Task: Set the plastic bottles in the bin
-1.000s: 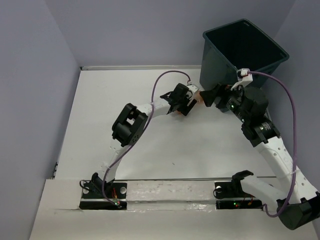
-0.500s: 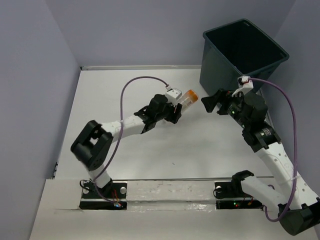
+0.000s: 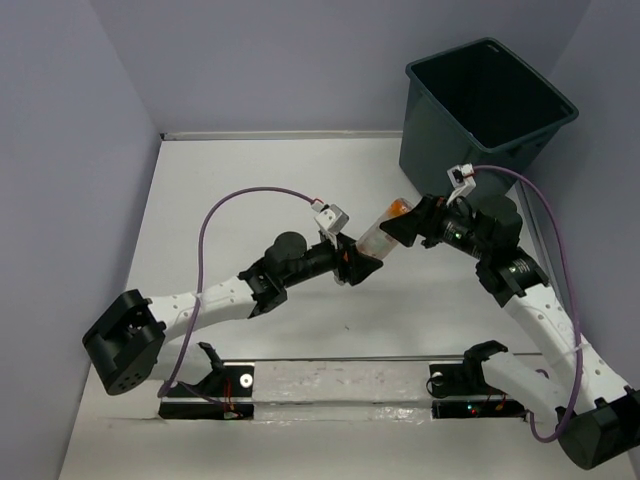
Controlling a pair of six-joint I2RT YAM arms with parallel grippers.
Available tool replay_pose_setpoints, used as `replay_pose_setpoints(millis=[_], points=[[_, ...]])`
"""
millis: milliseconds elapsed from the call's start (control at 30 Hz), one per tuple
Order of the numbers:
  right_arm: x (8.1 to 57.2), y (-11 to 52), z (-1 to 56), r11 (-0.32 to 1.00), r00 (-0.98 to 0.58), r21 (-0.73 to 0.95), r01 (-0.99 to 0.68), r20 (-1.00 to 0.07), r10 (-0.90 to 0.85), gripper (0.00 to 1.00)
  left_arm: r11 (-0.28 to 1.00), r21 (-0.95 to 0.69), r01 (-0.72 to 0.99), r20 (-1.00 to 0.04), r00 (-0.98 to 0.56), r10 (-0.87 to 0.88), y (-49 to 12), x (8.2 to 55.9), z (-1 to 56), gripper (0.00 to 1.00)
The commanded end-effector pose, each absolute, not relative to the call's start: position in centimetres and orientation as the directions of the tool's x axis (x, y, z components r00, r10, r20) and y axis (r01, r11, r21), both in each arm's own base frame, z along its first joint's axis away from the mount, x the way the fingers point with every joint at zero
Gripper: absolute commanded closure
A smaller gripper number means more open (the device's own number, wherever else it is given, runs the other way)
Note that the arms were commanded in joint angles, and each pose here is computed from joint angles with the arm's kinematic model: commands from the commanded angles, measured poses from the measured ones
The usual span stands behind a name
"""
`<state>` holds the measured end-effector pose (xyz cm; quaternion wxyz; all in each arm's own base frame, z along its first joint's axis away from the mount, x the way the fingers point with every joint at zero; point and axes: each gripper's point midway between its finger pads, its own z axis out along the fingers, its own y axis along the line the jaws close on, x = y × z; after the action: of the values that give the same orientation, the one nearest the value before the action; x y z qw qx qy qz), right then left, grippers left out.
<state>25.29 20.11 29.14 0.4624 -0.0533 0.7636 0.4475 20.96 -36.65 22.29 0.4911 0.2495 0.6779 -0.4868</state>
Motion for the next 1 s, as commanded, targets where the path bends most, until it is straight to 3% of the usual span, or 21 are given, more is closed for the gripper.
replay_pose_setpoints(millis=[0, 33, 133, 167, 267, 400, 600, 700, 733, 833, 967], points=[[23.4, 22.0, 32.4, 0.442, -0.556, 0.646, -0.623, -0.763, 0.331, 0.01, 0.282, -0.401, 0.872, -0.907, -0.335, -0.254, -37.3, 19.1, 27.7, 0.47], [23.3, 22.5, 32.9, 0.420, -0.546, 0.638, -0.646, -0.770, 0.330, 0.03, 0.273, -0.399, 0.875, -0.908, -0.335, -0.253, -37.4, 18.7, 27.8, 0.46], [23.5, 22.5, 33.2, 0.414, -0.549, 0.648, -0.639, -0.761, 0.345, 0.24, 0.282, -0.405, 0.870, -0.902, -0.330, -0.276, -37.1, 18.6, 28.6, 0.42], [23.7, 22.4, 33.4, 0.423, -0.540, 0.645, -0.637, -0.764, 0.353, 0.39, 0.285, -0.410, 0.866, -0.899, -0.332, -0.285, -37.0, 18.7, 29.0, 0.30], [24.3, 21.9, 35.0, 0.448, -0.491, 0.625, -0.639, -0.780, 0.389, 0.51, 0.317, -0.421, 0.850, -0.895, -0.332, -0.297, -36.3, 18.9, 29.7, 0.01], [25.5, 20.8, 38.5, 0.515, -0.362, 0.550, -0.657, -0.830, 0.424, 0.56, 0.416, -0.439, 0.797, -0.895, -0.343, -0.286, -34.3, 19.6, 29.9, 0.01], [31.5, 16.3, 46.3, 0.776, -0.043, 0.390, -0.496, -0.904, 0.426, 0.61, 0.625, -0.449, 0.639, -0.891, -0.268, -0.367, -26.3, 20.2, 32.3, 0.01], [33.5, 11.7, 52.1, 0.899, 0.184, 0.318, -0.301, -0.905, 0.382, 0.62, 0.709, -0.469, 0.527, -0.883, -0.252, -0.397, -21.6, 19.8, 33.2, 0.01], [35.3, 9.6, 52.3, 0.931, 0.227, 0.324, -0.165, -0.906, 0.356, 0.62, 0.718, -0.485, 0.499, -0.874, -0.254, -0.414, -20.5, 19.6, 33.5, 0.01], [36.2, 4.6, 56.6, 0.959, 0.374, 0.282, 0.039, -0.894, 0.248, 0.63, 0.764, -0.491, 0.418, -0.871, -0.255, -0.420, -16.6, 18.5, 33.8, 0.01], [40.8, -0.5, 56.3, 0.939, 0.367, 0.216, 0.267, -0.924, 0.108, 0.63, 0.780, -0.514, 0.358, -0.857, -0.237, -0.457, -12.7, 17.1, 33.9, 0.01]])
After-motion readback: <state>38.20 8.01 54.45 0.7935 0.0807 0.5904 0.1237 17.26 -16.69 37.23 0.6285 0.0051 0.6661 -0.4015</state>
